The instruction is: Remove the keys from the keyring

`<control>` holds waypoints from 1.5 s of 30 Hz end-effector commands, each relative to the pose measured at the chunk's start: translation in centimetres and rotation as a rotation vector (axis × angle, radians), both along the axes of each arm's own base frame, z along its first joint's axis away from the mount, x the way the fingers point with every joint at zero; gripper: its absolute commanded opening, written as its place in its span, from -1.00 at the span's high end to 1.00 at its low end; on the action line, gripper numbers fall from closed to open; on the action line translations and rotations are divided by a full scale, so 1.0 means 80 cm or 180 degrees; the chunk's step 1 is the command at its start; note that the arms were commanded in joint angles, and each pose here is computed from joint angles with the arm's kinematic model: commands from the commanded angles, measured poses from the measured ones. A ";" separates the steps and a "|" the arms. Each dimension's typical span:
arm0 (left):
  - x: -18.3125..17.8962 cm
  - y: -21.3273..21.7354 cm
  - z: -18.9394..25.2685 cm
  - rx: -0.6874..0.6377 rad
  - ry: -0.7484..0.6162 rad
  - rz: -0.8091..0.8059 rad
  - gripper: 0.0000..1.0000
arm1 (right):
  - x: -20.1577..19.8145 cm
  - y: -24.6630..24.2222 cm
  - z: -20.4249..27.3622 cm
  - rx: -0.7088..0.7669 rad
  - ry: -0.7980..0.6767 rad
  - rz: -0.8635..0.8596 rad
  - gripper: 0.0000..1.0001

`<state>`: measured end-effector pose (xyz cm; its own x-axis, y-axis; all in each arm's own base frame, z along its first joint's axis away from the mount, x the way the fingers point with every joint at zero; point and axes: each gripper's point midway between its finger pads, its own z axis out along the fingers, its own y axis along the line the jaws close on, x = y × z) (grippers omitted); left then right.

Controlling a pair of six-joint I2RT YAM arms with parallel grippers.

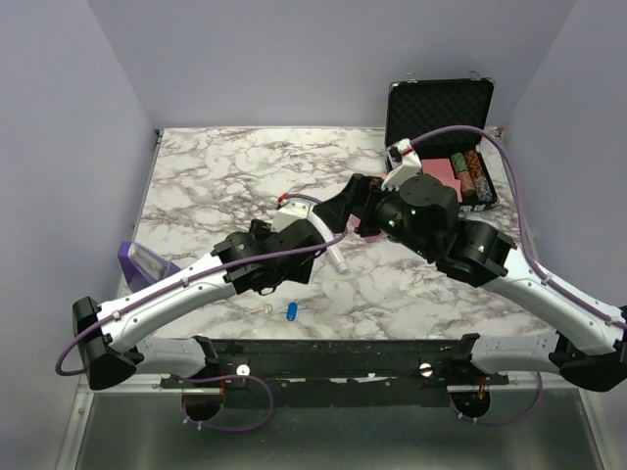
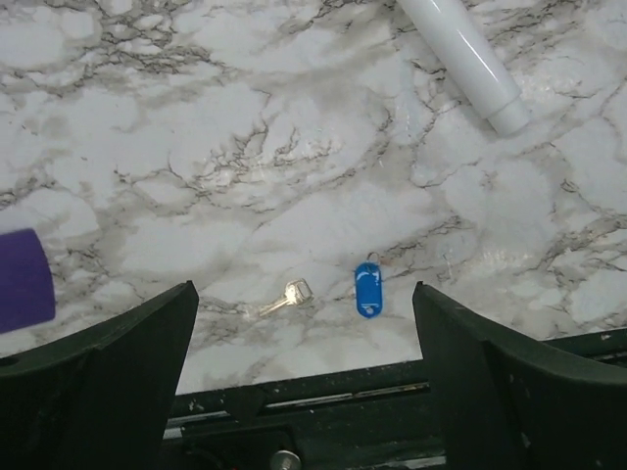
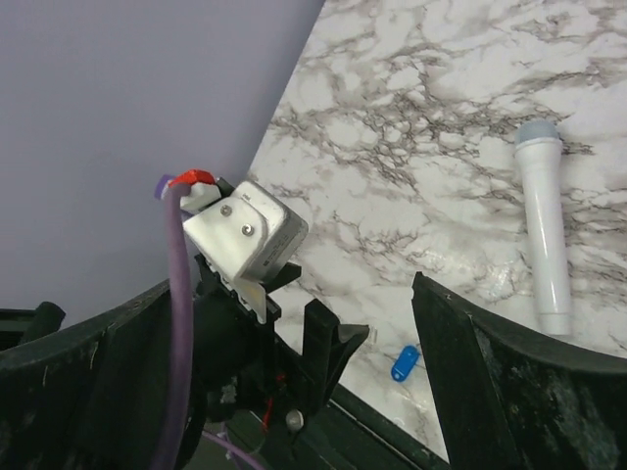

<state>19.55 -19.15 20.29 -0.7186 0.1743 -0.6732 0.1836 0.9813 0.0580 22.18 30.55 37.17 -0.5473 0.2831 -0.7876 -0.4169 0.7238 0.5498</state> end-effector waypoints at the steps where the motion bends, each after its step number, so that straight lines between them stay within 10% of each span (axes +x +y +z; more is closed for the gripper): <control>1: 0.005 0.057 0.050 -0.0454 -0.0359 0.0326 -0.97 | 0.015 -0.105 0.020 0.0031 -0.0322 -0.0839 -1.00; 45: -0.049 0.186 0.041 -0.1289 -0.1368 0.0698 -0.98 | -0.050 -0.189 -0.154 -0.0173 0.0299 -0.1033 -1.00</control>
<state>15.37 -4.94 23.25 -0.3946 -0.2418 -0.8864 0.0533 0.9571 -0.2848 18.13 15.44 25.76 -0.4900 0.4161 -0.7660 -0.1407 0.8294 0.5406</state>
